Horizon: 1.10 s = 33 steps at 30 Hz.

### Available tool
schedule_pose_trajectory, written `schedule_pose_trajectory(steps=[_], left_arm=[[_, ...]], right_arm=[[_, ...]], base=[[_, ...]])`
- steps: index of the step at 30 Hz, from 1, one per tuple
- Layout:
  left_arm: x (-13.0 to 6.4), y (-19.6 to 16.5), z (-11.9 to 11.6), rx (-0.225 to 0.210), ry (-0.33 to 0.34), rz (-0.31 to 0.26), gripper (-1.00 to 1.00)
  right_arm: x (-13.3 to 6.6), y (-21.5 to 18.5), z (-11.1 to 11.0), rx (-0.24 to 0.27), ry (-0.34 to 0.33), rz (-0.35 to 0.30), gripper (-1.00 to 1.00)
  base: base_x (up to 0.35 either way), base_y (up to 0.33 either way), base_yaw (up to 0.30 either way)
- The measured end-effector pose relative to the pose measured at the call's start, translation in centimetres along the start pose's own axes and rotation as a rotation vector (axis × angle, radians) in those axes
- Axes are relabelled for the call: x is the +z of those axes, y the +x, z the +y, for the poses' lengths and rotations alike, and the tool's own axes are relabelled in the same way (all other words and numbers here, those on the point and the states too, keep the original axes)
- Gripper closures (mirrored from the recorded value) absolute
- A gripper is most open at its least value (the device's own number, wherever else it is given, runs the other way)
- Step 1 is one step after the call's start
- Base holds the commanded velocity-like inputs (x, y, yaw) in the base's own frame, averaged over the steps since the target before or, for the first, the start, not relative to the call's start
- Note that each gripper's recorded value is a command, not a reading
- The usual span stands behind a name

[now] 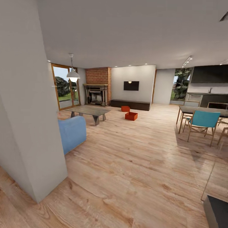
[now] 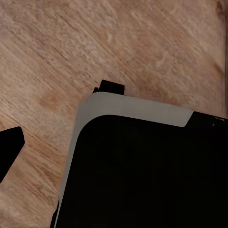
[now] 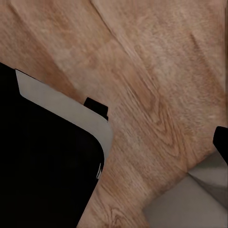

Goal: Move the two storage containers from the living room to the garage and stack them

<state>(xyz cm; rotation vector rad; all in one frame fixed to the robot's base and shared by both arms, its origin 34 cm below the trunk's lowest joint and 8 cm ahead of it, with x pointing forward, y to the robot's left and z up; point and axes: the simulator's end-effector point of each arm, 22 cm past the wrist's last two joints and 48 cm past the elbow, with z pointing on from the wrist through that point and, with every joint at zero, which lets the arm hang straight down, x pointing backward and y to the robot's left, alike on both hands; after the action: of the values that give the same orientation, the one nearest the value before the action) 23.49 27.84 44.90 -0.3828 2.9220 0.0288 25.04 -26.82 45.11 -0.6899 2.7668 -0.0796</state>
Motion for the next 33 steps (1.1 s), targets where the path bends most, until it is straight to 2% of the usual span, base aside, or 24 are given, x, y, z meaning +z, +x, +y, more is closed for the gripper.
schedule_pose_trajectory(steps=[10,33], left_arm=[[0.0,-0.03,-0.01,0.0,0.0,0.0,-1.0],[0.0,-0.03,0.0,-0.001,0.0,0.0,-1.0]], right_arm=[[0.0,0.01,-0.02,0.001,0.0,0.0,-1.0],[0.0,0.05,-0.08,-0.007,0.0,0.001,-1.0]], base=[[0.324,0.107,-0.223],[0.324,0.108,-0.008]])
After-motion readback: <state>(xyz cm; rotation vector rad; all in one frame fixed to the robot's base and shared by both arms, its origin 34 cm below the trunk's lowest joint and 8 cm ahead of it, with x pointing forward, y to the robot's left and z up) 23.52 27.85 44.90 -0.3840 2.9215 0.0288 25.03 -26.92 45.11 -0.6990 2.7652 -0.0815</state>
